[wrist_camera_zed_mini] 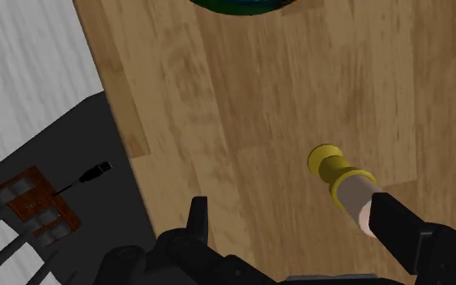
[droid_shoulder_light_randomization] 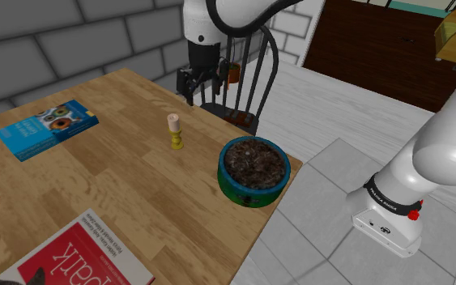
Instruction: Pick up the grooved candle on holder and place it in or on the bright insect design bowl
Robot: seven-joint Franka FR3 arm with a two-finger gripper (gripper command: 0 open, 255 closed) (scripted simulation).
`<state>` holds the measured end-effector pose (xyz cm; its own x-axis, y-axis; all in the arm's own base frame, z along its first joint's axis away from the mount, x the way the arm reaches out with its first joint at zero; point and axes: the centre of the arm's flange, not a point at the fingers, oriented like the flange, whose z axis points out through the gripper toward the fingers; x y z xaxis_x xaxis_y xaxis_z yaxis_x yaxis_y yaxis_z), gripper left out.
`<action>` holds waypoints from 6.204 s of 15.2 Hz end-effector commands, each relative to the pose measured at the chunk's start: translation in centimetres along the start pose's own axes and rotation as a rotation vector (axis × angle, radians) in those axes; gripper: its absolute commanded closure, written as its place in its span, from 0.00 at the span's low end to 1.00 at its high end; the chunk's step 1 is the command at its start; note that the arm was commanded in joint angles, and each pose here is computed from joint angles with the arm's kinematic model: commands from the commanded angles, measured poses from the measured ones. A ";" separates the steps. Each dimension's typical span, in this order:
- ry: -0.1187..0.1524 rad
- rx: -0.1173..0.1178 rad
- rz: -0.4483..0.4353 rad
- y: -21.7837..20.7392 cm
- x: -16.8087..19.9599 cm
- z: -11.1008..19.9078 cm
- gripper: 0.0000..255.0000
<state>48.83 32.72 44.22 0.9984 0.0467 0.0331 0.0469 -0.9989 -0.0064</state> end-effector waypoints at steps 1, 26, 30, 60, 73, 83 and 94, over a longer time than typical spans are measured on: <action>-0.004 0.005 0.013 -2.0 1.4 1.3 0.00; -0.017 0.019 0.048 -7.9 5.6 9.1 1.00; -0.017 0.019 0.048 -7.9 5.6 9.1 1.00; -0.017 0.019 0.048 -8.0 6.1 -5.2 1.00; -0.017 0.019 0.048 -4.7 -2.3 -9.5 1.00; -0.017 0.019 0.048 0.1 -14.5 -11.3 1.00; -0.017 0.019 0.048 1.8 -18.9 -8.3 1.00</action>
<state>29.78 29.99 52.36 0.9999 -0.0010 0.0153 -0.0006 -0.9996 -0.0266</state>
